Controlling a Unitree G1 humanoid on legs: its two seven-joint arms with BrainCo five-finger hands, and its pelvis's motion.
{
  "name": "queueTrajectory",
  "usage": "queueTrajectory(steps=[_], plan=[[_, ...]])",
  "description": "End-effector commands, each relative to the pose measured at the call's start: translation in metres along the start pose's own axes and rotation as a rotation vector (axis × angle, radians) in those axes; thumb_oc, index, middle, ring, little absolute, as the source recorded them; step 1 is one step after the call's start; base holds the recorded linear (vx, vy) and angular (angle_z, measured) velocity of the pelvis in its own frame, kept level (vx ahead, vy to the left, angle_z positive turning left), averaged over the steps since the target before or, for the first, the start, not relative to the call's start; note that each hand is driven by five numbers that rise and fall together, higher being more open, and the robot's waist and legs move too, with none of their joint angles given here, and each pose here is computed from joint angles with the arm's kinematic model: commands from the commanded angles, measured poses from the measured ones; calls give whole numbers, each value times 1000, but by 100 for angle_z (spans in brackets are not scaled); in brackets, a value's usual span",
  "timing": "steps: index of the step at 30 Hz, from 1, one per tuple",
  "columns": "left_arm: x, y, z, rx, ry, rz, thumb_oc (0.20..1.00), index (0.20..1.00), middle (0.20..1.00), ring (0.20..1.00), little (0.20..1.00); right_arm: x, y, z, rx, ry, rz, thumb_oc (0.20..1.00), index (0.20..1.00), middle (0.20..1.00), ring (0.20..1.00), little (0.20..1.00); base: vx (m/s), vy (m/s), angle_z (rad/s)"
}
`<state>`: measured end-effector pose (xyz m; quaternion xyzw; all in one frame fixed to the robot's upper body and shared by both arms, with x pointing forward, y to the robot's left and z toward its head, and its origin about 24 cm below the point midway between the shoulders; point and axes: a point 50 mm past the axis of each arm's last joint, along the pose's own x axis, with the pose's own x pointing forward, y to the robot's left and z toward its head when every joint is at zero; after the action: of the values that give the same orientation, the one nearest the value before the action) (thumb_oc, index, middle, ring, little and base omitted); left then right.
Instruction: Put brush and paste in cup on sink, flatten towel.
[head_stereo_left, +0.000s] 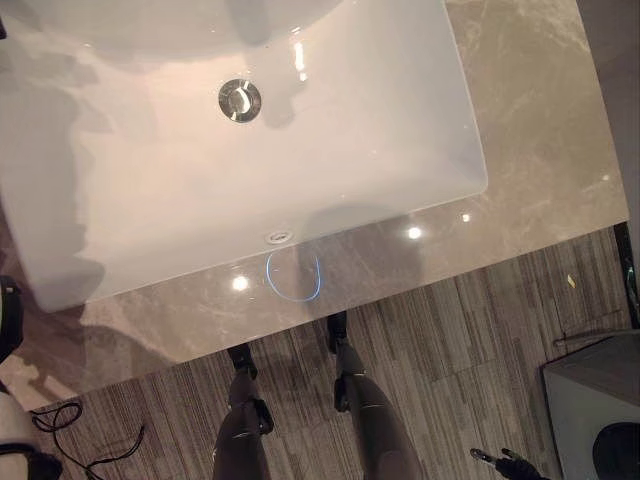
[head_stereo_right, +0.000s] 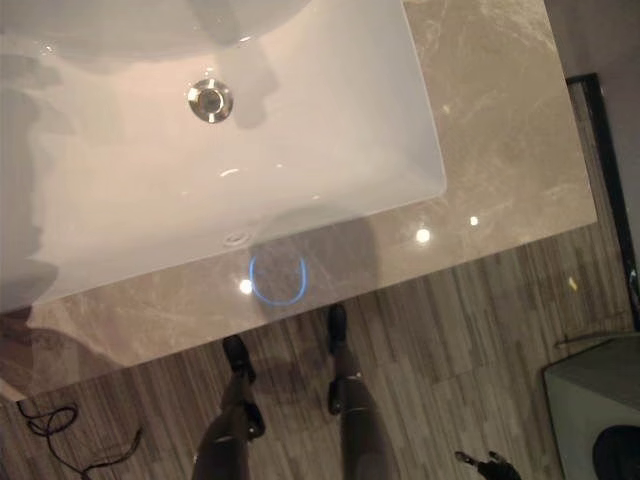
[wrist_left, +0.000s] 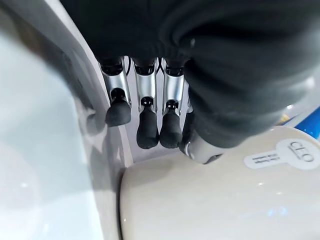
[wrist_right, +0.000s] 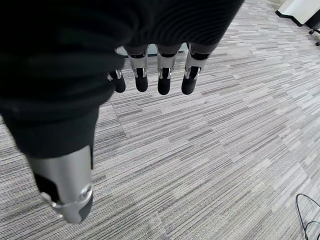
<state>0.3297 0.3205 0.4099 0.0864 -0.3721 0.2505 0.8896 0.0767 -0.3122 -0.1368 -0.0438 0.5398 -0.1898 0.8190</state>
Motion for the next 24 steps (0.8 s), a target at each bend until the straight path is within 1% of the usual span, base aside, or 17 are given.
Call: queueTrajectory(steps=[1,9,15,18,24], plan=[[-7,-20,-21,50,46,-63,200,200,200,200,200,-6,-28,-13,7,45,-77,1000,1000,1000,1000,1000,0,0,0],[-6,-15,-20,66,41,-28,200,200,200,200,200,-7,-32,-18,-17,70,-90,1000,1000,1000,1000,1000,0,0,0],[-3,5,-24,105,72,70,200,200,200,200,200,-6,-32,-15,-21,66,-93,1000,1000,1000,1000,1000,-3,-4,-1],[-2,9,-25,114,79,96,200,200,200,200,200,-6,-32,-14,-22,63,-93,1000,1000,1000,1000,1000,-12,-18,-5],[-3,12,-26,168,82,104,200,200,200,200,200,-5,-27,-16,-22,65,-74,1000,1000,1000,1000,1000,-10,-43,1]])
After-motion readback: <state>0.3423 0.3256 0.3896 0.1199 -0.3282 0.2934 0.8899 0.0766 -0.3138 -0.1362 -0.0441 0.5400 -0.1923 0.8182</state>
